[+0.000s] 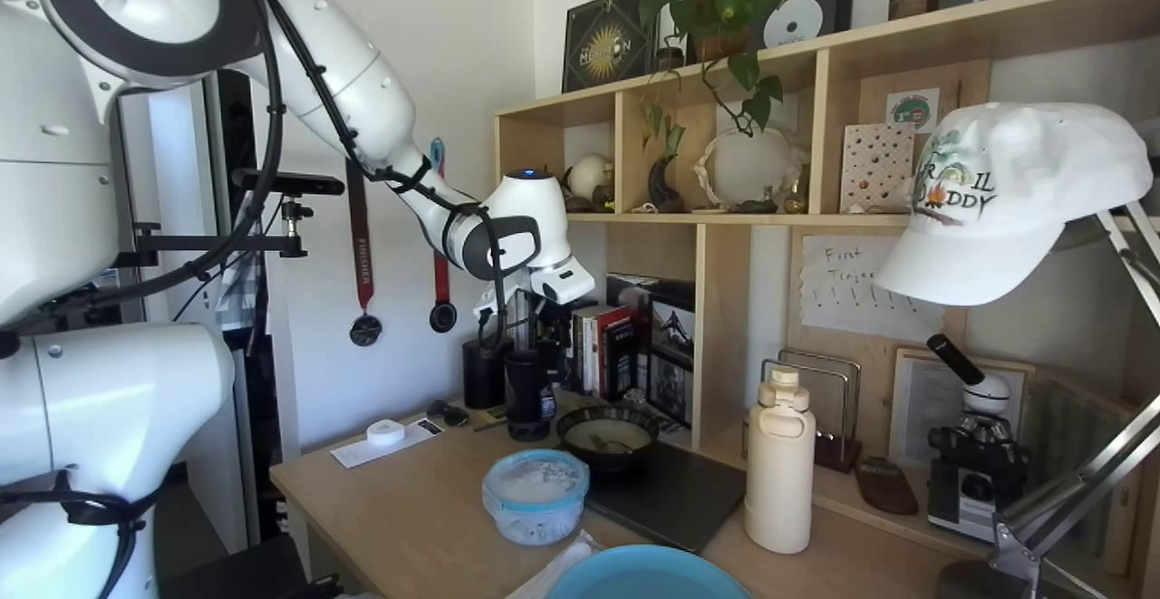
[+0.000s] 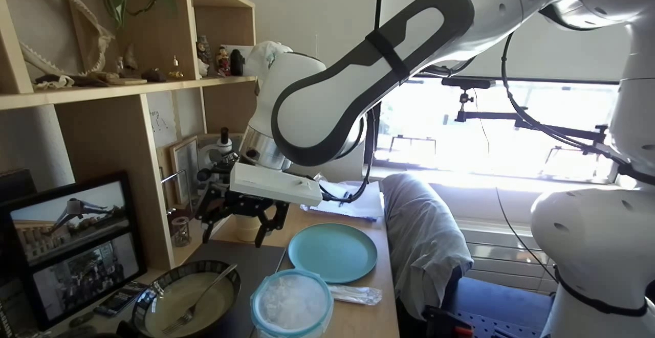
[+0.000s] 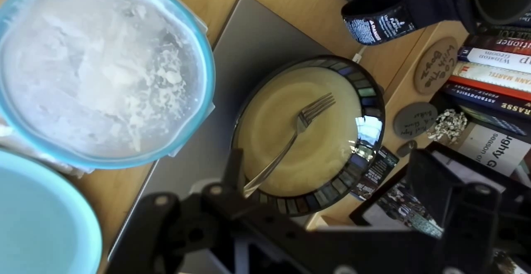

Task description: Move the blue plate to the right then put the brown bowl on the blue plate

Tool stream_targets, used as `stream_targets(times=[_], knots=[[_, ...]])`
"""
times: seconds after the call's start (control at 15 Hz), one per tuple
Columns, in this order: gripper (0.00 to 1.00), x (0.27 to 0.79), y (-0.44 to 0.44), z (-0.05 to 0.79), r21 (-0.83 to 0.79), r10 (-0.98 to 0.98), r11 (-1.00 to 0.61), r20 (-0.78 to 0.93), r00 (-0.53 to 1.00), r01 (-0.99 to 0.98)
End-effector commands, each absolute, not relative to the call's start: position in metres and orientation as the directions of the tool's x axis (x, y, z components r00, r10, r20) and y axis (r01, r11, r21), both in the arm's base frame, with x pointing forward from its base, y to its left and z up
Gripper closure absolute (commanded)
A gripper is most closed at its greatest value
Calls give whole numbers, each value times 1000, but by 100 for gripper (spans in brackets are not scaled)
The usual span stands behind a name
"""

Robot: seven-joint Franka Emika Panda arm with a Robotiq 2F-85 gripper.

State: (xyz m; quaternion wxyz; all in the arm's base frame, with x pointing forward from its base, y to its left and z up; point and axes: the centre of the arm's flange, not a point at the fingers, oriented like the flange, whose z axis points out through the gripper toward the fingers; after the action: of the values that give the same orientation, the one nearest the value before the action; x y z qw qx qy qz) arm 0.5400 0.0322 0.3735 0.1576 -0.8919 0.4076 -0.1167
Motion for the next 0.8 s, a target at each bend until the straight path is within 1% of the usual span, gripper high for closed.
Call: stream_targets(times=[0.0, 0.33, 0.73], knots=[[0, 555, 20, 357, -384, -755, -624, 71, 652, -681], [0, 586, -9, 323, -340, -694, -696, 89, 715, -633], [0, 618, 3, 264, -291, -563, -799, 57, 824, -526]])
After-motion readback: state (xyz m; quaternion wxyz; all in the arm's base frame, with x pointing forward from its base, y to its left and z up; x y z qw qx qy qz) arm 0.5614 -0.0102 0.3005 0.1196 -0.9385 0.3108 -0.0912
